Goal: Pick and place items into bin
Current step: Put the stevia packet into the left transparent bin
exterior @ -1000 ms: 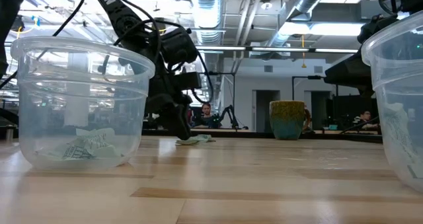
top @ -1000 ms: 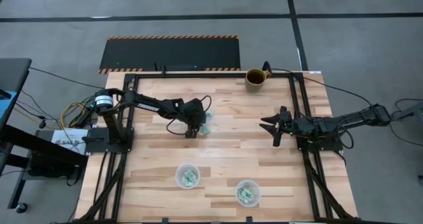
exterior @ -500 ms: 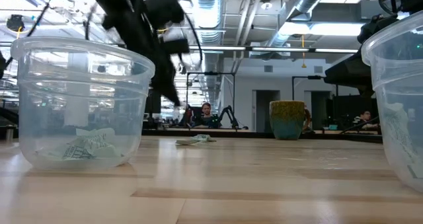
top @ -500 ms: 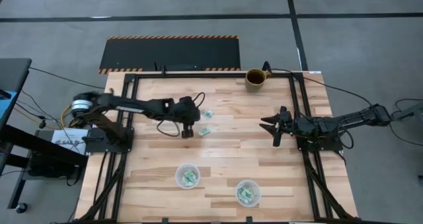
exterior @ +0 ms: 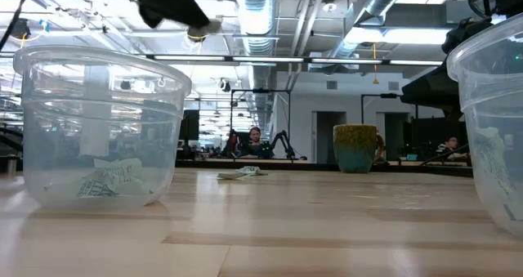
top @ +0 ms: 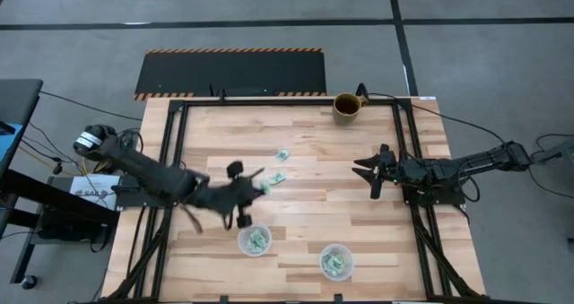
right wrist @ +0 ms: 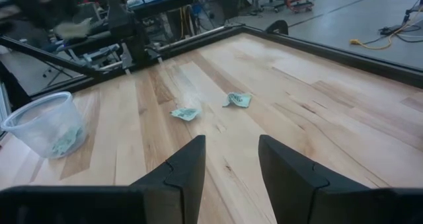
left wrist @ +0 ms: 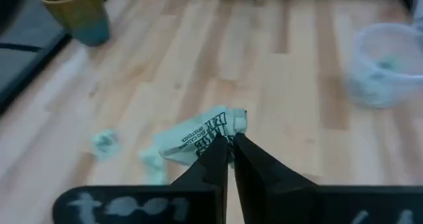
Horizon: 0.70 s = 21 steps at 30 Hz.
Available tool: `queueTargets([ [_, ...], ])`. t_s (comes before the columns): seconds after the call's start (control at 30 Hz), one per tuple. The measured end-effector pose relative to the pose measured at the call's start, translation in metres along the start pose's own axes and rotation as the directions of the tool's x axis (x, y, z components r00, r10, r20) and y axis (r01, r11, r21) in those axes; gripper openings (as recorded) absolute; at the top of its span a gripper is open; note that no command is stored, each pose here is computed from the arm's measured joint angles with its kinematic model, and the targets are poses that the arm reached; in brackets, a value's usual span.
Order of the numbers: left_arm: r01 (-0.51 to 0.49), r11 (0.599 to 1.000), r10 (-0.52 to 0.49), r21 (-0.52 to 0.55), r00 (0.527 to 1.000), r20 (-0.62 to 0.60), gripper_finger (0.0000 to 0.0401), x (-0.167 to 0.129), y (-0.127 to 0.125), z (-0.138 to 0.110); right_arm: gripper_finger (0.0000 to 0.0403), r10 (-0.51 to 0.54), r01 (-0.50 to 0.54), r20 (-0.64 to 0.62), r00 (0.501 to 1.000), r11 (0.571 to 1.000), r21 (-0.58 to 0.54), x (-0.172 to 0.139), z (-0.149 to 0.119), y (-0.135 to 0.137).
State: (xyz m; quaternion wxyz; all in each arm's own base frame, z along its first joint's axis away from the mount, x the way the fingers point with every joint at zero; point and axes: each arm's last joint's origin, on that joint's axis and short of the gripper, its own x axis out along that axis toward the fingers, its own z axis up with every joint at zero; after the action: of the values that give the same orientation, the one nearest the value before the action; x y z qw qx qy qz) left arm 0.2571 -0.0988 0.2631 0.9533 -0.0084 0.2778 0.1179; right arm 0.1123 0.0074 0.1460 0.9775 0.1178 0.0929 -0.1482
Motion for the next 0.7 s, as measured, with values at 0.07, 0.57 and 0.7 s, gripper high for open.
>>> queueTargets([
  [0.07,0.014,1.0,-0.014,-0.026,1.0,-0.003,0.0002,-0.006,-0.018,-0.007,0.0134,0.0,0.0,0.0,1.0,1.0,0.0,0.0,0.0,0.0],
  [0.57,0.16,0.978,-0.184,-0.137,0.965,-0.186,0.0006,-0.003,-0.106,-0.051,0.0133,0.0,0.0,0.0,1.0,1.0,0.0,0.0,0.0,0.0],
  [0.7,0.093,0.978,-0.136,-0.189,0.964,-0.228,0.0026,0.001,-0.099,-0.053,0.0134,0.0,0.0,0.0,1.0,1.0,0.0,0.0,0.0,0.0],
])
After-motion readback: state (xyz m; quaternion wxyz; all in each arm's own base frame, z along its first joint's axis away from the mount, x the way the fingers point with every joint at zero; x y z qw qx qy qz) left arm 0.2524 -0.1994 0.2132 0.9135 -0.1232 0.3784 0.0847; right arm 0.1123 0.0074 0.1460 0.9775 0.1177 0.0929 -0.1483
